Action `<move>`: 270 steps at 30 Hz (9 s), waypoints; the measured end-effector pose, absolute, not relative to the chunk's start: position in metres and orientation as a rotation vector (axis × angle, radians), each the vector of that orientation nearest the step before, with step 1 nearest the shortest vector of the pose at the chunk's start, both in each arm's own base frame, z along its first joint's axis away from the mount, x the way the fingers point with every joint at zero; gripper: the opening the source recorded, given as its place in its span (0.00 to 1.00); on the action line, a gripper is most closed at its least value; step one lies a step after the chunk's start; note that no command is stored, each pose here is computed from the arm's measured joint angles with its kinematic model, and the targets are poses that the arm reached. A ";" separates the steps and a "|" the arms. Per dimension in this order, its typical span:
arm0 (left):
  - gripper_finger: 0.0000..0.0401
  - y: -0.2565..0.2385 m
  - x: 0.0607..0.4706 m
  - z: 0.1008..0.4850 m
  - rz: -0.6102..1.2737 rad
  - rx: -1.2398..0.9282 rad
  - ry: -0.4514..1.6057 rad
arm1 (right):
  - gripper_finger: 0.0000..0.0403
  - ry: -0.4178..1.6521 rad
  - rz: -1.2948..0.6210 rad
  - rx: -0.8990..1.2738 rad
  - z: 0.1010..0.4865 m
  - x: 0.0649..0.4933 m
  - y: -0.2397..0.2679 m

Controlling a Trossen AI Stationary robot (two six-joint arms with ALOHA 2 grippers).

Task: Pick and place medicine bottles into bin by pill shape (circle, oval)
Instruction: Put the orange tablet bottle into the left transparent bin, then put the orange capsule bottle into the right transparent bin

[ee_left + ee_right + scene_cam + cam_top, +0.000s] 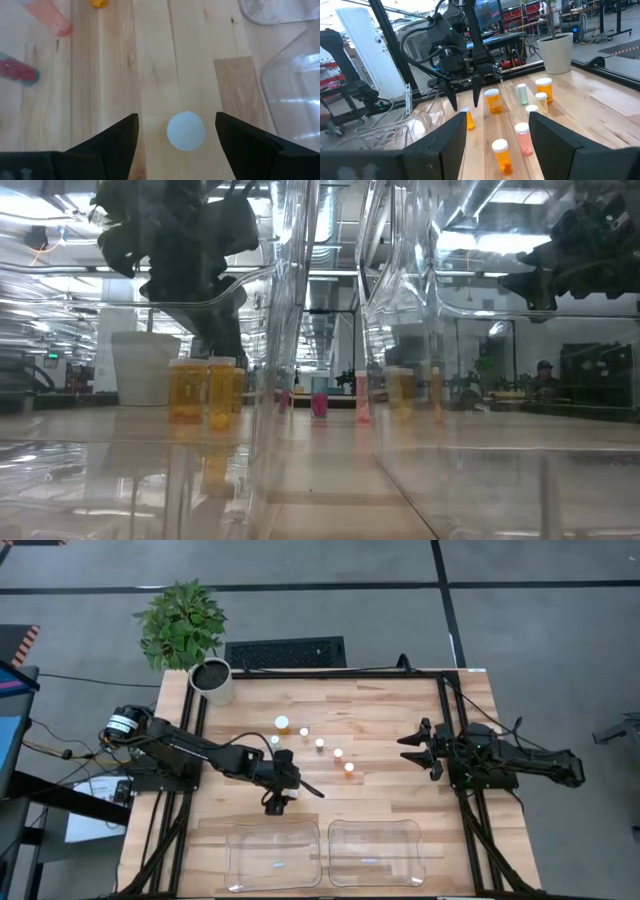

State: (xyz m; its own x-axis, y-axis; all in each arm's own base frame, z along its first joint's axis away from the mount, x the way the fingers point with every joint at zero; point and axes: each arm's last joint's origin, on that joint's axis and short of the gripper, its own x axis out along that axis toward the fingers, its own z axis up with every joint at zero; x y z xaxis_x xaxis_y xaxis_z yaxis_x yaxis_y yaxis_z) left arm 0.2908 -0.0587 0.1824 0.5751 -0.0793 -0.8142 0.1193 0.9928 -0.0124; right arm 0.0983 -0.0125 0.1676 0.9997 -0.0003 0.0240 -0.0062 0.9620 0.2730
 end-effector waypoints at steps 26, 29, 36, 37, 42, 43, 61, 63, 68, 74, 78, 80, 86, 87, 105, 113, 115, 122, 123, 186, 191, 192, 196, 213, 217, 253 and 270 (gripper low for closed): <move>0.60 -0.066 0.294 0.165 -0.162 0.074 1.016 | 0.56 -0.024 0.003 0.277 0.168 0.098 -0.012; 0.60 -0.067 0.295 0.165 -0.146 0.089 1.007 | 0.56 -0.021 0.004 0.277 0.167 0.099 -0.012; 0.60 -0.067 0.295 0.166 -0.141 0.097 1.000 | 0.56 -0.020 0.004 0.277 0.167 0.099 -0.012; 0.60 -0.067 0.295 0.166 -0.139 0.100 1.000 | 0.56 -0.020 0.004 0.277 0.167 0.099 -0.012; 0.55 -0.067 0.295 0.166 -0.127 0.111 0.998 | 0.56 -0.021 0.004 0.277 0.167 0.099 -0.012; 0.52 -0.067 0.295 0.166 -0.119 0.116 0.997 | 0.56 -0.021 0.004 0.277 0.168 0.099 -0.012; 0.30 -0.066 0.295 0.166 -0.091 0.103 1.003 | 0.56 -0.024 0.005 0.277 0.168 0.099 -0.012; 0.30 -0.066 0.295 0.166 -0.084 0.091 1.003 | 0.56 -0.024 0.005 0.277 0.168 0.099 -0.012; 0.29 -0.068 0.301 0.182 -0.073 0.076 1.024 | 0.56 -0.024 0.005 0.277 0.168 0.099 -0.012; 0.29 -0.071 0.313 0.222 -0.034 0.107 1.034 | 0.56 -0.024 0.005 0.277 0.168 0.099 -0.012; 0.29 -0.079 0.317 0.254 -0.036 0.128 1.028 | 0.56 -0.024 0.005 0.276 0.168 0.099 -0.012; 0.29 -0.085 0.318 0.272 -0.032 0.140 1.007 | 0.56 -0.024 0.005 0.276 0.168 0.099 -0.012; 0.29 -0.112 0.314 0.320 -0.061 0.147 0.929 | 0.56 -0.024 0.005 0.276 0.168 0.099 -0.012; 0.29 -0.119 0.312 0.326 -0.076 0.144 0.913 | 0.56 -0.024 0.005 0.276 0.168 0.099 -0.012; 0.29 -0.204 0.275 0.298 -0.089 -0.066 0.815 | 0.56 -0.024 0.004 0.276 0.168 0.099 -0.012; 0.29 -0.205 0.254 0.245 0.025 -0.195 0.958 | 0.56 -0.023 0.005 0.284 0.168 0.099 -0.012; 0.29 -0.206 0.247 0.233 0.054 -0.243 0.990 | 0.56 -0.023 0.005 0.284 0.168 0.099 -0.012; 0.29 -0.222 0.223 0.215 0.087 -0.372 1.040 | 0.56 -0.023 0.005 0.284 0.168 0.099 -0.012; 0.29 -0.224 0.220 0.214 0.094 -0.385 1.044 | 0.56 -0.023 0.005 0.284 0.168 0.099 -0.012; 0.29 -0.260 0.216 0.180 0.292 -0.183 1.186 | 0.56 -0.022 0.004 0.284 0.168 0.099 -0.013; 0.30 -0.261 0.217 0.181 0.265 -0.184 1.187 | 0.56 -0.022 0.004 0.284 0.168 0.099 -0.013; 0.31 -0.262 0.217 0.181 0.260 -0.188 1.187 | 0.56 -0.021 0.004 0.284 0.167 0.099 -0.013; 0.36 -0.262 0.217 0.180 0.260 -0.190 1.188 | 0.56 -0.021 0.004 0.284 0.167 0.099 -0.013; 0.58 -0.267 0.224 0.201 0.292 -0.183 1.101 | 0.56 -0.021 0.004 0.284 0.167 0.099 -0.013; 0.58 -0.267 0.226 0.219 0.323 -0.150 1.074 | 0.56 -0.021 0.004 0.284 0.167 0.099 -0.013; 0.82 -0.033 0.204 0.226 0.301 -0.066 0.809 | 0.56 -0.021 0.004 0.285 0.167 0.099 -0.012; 0.83 -0.039 0.232 0.172 0.264 0.089 0.989 | 0.56 -0.021 0.004 0.285 0.167 0.099 -0.013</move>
State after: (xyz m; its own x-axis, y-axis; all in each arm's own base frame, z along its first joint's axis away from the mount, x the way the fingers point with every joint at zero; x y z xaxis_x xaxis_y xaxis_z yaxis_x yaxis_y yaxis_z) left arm 0.2325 -0.0385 0.1715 0.5205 0.2606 -0.8131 -0.1797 0.9644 0.1941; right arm 0.0989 -0.0125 0.1674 0.9998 0.0010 0.0214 -0.0070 0.9598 0.2807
